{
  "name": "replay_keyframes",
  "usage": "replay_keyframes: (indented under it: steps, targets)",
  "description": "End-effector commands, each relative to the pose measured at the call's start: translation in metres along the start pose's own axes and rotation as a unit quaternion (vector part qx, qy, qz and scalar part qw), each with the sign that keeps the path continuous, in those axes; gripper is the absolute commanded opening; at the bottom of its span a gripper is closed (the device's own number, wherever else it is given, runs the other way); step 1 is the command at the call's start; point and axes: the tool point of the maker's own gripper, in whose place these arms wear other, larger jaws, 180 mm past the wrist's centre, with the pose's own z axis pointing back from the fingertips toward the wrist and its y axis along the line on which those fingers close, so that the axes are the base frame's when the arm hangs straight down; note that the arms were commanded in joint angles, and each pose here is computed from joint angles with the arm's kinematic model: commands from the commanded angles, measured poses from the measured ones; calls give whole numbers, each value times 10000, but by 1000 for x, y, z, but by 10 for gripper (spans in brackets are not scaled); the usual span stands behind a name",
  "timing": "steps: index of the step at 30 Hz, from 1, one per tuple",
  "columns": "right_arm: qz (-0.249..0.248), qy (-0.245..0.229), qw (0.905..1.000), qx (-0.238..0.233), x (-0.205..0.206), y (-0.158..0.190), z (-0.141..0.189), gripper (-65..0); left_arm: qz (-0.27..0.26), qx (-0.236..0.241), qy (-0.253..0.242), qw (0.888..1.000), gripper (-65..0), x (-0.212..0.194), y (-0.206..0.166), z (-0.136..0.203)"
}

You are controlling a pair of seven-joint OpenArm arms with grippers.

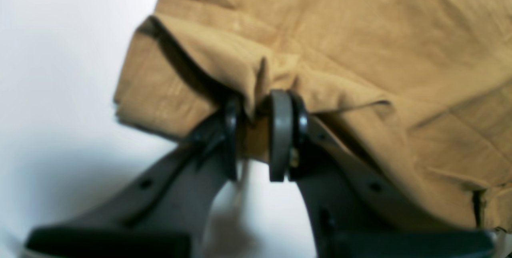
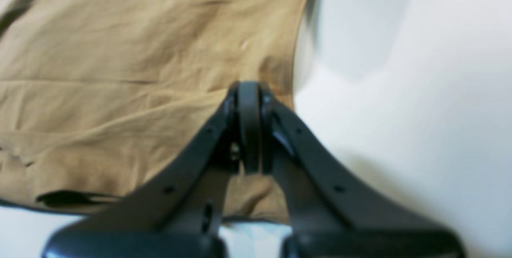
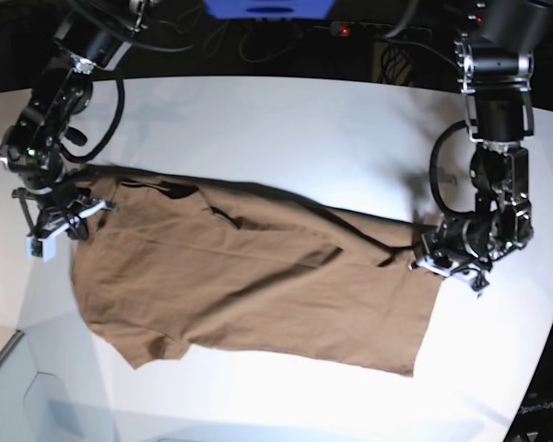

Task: Layout the t-shirt on the table in an organized manner, then fold the t-shirt properly
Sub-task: 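Release the corners and regrasp the shirt edge with both grippers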

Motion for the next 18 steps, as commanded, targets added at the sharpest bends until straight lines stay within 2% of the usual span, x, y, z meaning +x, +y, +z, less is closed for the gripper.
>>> replay_keyframes:
  steps: [1, 12, 18]
  targets:
    - [35, -292, 9996, -5, 18, -2, 3, -650, -48, -82, -275, 9996, -538, 25, -7, 9]
    - [44, -161, 9999, -14, 6, -3, 5, -650, 140, -166, -634, 9978, -538, 56, -8, 21]
    - [34, -84, 10000, -10, -2, -3, 6, -650, 138, -191, -1002, 9947, -538, 73, -13, 21]
